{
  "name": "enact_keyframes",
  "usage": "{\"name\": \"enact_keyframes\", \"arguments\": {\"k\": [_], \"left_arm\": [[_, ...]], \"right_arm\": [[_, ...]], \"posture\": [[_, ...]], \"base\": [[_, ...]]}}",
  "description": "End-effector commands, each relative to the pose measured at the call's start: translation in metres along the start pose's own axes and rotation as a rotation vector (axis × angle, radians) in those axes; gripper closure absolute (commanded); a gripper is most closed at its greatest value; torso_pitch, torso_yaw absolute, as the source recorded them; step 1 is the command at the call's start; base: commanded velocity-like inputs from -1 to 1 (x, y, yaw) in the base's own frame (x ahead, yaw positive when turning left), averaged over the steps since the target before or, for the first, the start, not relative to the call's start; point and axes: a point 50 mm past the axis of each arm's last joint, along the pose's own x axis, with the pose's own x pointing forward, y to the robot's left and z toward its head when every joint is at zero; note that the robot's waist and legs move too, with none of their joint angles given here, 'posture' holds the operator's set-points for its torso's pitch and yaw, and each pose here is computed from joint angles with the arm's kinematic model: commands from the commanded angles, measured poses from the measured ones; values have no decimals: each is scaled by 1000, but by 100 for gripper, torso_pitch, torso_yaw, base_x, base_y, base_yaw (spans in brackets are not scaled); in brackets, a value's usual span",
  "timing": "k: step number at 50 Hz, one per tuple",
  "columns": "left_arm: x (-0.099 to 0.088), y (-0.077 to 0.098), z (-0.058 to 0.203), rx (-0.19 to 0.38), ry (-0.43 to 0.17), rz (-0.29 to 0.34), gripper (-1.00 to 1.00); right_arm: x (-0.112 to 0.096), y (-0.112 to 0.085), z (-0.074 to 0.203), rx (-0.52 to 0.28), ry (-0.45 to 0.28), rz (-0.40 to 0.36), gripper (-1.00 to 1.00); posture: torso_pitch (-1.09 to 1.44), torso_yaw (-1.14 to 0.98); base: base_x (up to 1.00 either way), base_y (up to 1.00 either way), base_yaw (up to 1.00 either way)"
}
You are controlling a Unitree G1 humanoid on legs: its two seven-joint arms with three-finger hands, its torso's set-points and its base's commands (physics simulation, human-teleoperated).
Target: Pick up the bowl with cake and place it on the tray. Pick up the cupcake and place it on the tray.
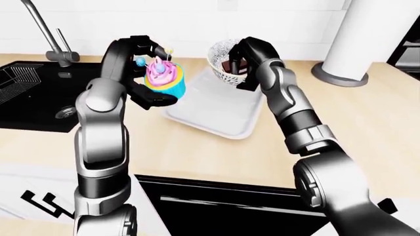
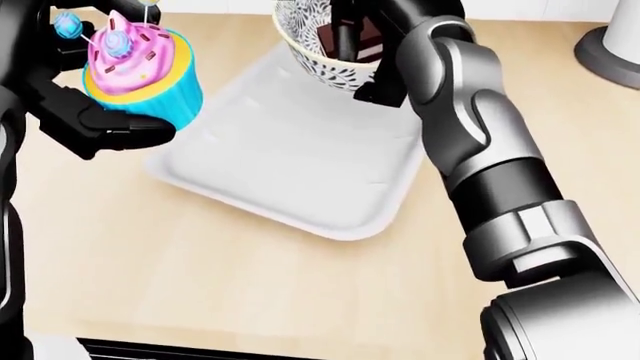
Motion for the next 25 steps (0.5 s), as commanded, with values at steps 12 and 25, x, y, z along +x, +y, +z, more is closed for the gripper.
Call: {"name": "enact_keyframes", "arguments": {"k": [12, 25], "left_arm": [[-3, 10, 21, 15, -101, 48, 100], [-4, 11, 21, 14, -102, 51, 100]], "right_arm": [[1, -31, 18, -4, -69, -110, 87], [1, -28, 17, 6, -63, -97, 7]], "posture": [[-19, 0], [-19, 0]], "base": [[0, 0, 0], [0, 0, 0]]}}
